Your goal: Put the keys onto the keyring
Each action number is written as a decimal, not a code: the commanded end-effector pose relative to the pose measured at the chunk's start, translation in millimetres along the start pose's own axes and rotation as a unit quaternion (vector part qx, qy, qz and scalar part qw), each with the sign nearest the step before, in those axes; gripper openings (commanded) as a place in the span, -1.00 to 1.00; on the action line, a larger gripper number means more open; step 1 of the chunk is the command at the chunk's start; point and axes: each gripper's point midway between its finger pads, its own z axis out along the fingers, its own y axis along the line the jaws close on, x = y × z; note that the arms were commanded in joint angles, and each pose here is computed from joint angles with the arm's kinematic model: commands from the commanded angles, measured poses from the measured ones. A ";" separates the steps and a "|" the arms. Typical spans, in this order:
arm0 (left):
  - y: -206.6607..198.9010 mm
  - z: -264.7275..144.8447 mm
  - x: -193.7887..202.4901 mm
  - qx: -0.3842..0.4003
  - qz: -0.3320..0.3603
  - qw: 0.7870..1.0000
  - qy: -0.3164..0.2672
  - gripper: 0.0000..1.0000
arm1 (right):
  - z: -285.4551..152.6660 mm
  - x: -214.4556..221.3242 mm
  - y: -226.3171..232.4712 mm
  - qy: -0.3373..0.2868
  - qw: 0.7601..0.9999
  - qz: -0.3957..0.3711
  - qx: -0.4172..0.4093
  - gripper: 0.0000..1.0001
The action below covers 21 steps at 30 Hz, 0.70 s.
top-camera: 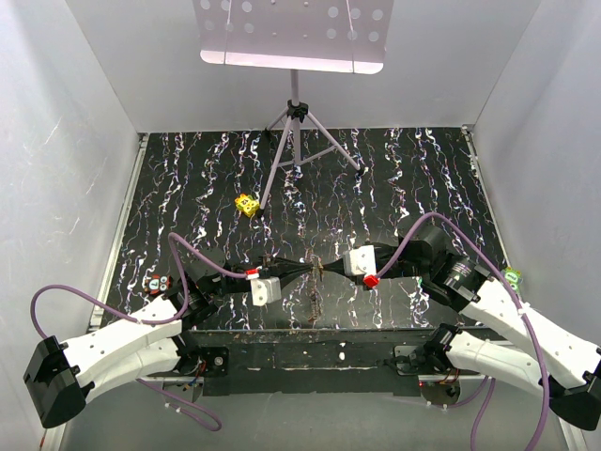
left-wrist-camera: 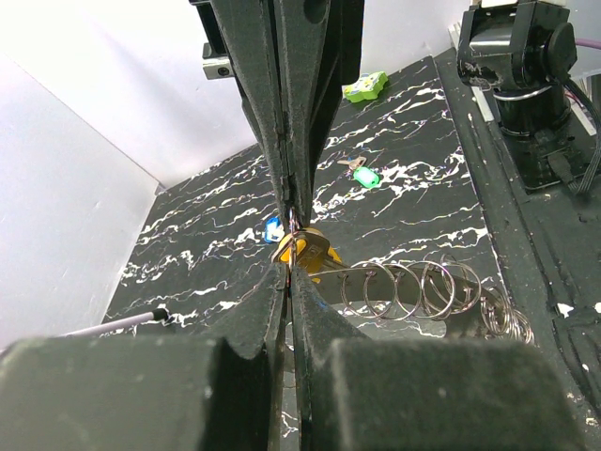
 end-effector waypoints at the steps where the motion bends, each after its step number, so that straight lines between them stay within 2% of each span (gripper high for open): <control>1: 7.1 -0.5 -18.4 -0.012 0.019 0.999 -0.032 -1.00 | 2.8 -12.1 -4.2 -0.022 1.000 -0.018 0.002 -0.97; 21: 5.8 -0.4 -24.6 -0.011 0.006 0.999 -0.048 -1.00 | 5.9 -10.0 -3.0 -0.023 1.000 -0.007 0.002 -0.97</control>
